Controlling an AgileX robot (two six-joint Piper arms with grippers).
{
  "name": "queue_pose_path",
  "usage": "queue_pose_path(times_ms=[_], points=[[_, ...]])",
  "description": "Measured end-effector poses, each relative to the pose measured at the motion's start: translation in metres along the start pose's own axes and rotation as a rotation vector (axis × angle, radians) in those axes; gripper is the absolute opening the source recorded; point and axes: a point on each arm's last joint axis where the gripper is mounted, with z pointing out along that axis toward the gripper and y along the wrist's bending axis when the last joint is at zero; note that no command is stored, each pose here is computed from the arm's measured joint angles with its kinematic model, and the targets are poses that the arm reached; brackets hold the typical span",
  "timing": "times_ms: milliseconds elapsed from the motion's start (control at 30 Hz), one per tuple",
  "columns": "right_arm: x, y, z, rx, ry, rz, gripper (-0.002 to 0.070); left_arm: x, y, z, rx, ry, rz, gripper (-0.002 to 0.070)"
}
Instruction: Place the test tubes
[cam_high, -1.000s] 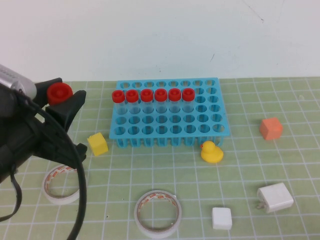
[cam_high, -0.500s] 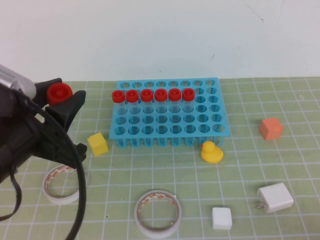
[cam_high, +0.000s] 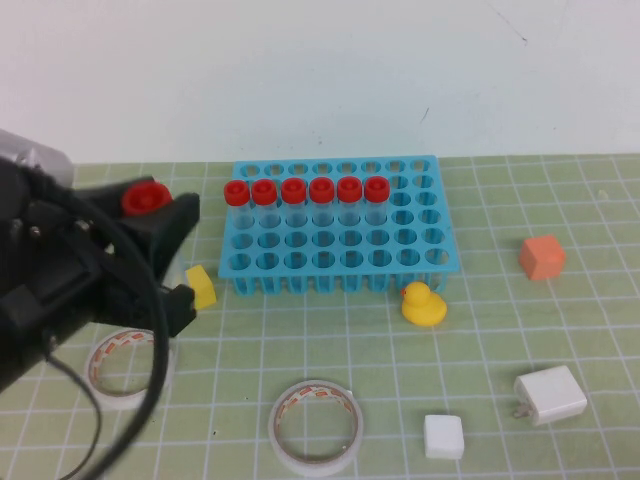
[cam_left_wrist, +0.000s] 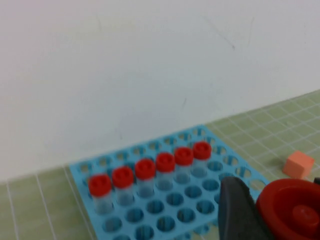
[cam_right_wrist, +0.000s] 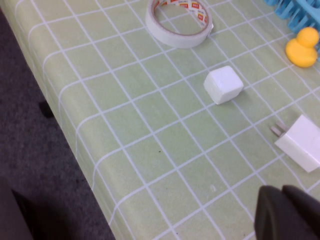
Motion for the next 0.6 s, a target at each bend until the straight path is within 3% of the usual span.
queue_pose_path(times_ms=[333, 533, 600], points=[[0.000, 0.000, 0.000, 0.000, 0.000, 0.000, -0.0001, 0.025, 0.005, 0.032, -0.038, 0.142, -0.237, 0.0248], [0.000, 0.000, 0.000, 0.000, 0.000, 0.000, -0.0001, 0.024, 0.006, 0.042, -0.031, 0.081, -0.122, 0.0248], [0.000, 0.000, 0.000, 0.000, 0.000, 0.000, -0.0001, 0.021, 0.004, 0.047, -0.008, 0.026, -0.151, 0.0248]])
